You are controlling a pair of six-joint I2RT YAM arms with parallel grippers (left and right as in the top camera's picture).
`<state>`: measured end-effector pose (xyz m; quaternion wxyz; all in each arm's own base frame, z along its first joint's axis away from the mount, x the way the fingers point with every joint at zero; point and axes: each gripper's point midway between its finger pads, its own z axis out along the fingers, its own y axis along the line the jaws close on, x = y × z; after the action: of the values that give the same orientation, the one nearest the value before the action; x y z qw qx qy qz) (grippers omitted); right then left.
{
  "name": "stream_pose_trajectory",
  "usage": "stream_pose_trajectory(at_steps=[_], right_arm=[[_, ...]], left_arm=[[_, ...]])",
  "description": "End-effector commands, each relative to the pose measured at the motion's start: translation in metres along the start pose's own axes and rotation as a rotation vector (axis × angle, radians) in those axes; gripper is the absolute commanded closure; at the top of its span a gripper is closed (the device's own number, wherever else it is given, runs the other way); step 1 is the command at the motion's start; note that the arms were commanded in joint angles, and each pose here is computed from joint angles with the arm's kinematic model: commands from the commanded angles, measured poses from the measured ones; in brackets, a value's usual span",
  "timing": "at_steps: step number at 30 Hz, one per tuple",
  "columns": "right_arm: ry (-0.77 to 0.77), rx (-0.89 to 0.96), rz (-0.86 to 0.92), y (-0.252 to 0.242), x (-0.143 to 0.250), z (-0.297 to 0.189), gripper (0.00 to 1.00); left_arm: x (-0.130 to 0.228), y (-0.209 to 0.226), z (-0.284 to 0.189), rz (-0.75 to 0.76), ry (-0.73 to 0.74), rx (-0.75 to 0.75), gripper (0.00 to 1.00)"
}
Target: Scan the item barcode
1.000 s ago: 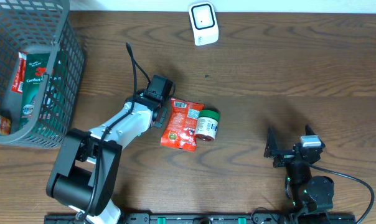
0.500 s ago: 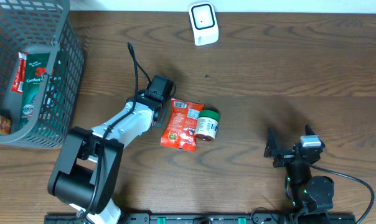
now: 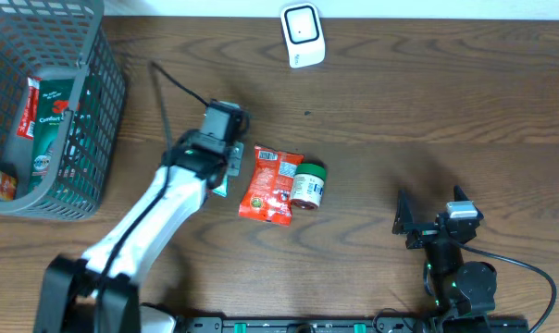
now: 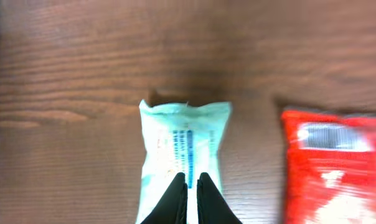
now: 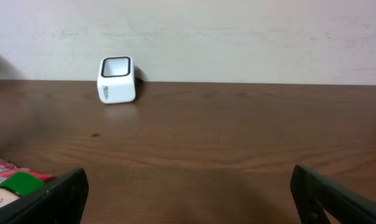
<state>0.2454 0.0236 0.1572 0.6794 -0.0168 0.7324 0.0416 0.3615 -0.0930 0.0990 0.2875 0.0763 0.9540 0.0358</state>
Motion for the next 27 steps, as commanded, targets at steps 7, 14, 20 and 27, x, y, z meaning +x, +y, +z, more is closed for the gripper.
stream_pose_trajectory(at_steps=[7,14,20,27], right_arm=[[-0.001,0.006,-0.008,-0.001,0.0,0.0,0.01],[-0.001,0.006,-0.008,-0.001,0.0,0.0,0.01],[-0.001,0.006,-0.008,-0.001,0.0,0.0,0.01],[-0.001,0.006,-0.008,-0.001,0.0,0.0,0.01]], left_arm=[[0.005,0.004,-0.003,-0.179,0.065,0.226,0.5],[0.029,-0.006,0.027,-0.119,0.161,0.176,0.48],[0.042,-0.002,0.057,-0.083,0.202,0.081,0.48],[0.05,-0.003,0.075,-0.056,0.219,0.035,0.48]])
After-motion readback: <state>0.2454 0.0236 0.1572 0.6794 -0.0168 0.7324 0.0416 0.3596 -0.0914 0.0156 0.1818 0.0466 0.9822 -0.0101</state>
